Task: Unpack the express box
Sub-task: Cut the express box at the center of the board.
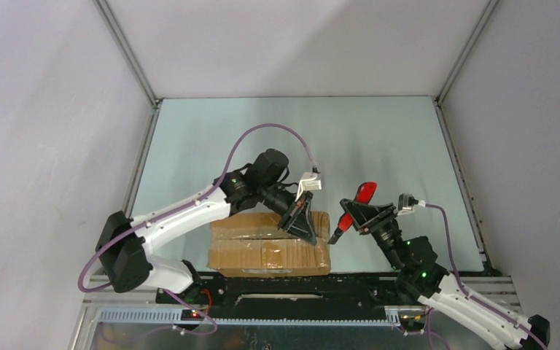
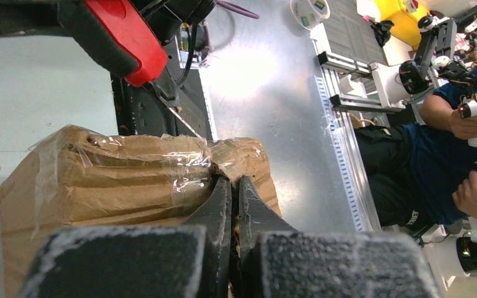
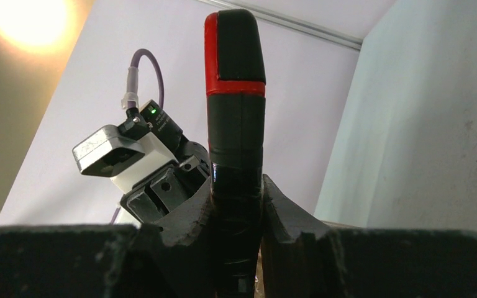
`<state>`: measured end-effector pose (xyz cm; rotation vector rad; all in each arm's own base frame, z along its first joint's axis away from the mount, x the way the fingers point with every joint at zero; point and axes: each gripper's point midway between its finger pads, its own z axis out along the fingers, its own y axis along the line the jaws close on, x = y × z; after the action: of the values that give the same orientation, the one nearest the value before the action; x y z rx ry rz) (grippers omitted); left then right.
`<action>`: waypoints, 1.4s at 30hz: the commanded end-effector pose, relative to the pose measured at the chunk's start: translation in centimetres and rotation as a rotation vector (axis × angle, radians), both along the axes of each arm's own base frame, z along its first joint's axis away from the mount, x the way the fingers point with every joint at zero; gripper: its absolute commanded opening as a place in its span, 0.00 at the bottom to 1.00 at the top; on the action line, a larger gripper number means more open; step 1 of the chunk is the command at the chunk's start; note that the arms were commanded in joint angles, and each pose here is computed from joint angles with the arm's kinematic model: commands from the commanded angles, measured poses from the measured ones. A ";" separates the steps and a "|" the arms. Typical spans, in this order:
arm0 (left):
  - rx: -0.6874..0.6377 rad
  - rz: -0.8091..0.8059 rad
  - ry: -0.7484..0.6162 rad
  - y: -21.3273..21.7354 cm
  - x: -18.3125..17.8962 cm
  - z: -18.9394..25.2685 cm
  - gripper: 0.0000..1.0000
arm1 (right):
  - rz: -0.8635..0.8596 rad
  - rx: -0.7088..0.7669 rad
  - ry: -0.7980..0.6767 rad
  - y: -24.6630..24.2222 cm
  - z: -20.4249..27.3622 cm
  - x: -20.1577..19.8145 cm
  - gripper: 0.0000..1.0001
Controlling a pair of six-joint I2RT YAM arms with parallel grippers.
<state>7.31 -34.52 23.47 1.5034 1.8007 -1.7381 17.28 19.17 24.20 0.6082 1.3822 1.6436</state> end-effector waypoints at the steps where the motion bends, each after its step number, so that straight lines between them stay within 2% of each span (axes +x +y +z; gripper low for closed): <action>1: -0.049 -0.021 -0.049 0.1 -0.4 1.3 0.00 | -0.020 0.061 -0.058 -0.4 2.1 -0.1 0.00; 18: -0.045 -0.035 -0.034 -0.4 -0.7 1.5 0.00 | -0.053 0.109 -0.029 -0.9 1.5 0.0 0.00; 25: -0.053 -0.043 -0.035 -0.8 -0.7 1.8 0.00 | -0.011 0.112 -0.005 0.6 0.8 -0.4 0.00; 30: -0.061 -0.052 -0.039 -0.9 -0.7 2.2 0.00 | -0.014 0.077 -0.003 1.1 0.2 -0.5 0.00; 37: -0.057 -0.051 -0.038 -0.3 -1.0 2.0 0.00 | -0.081 0.026 -0.009 -1.5 0.2 -0.5 0.00; 42: -0.078 -0.069 -0.053 -0.2 -1.4 2.2 0.00 | -0.021 -0.002 -0.042 -0.4 0.6 -1.2 0.00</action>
<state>6.50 -34.62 23.23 1.5295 1.8080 -1.7525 16.22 17.80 25.54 0.6526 1.2726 1.6729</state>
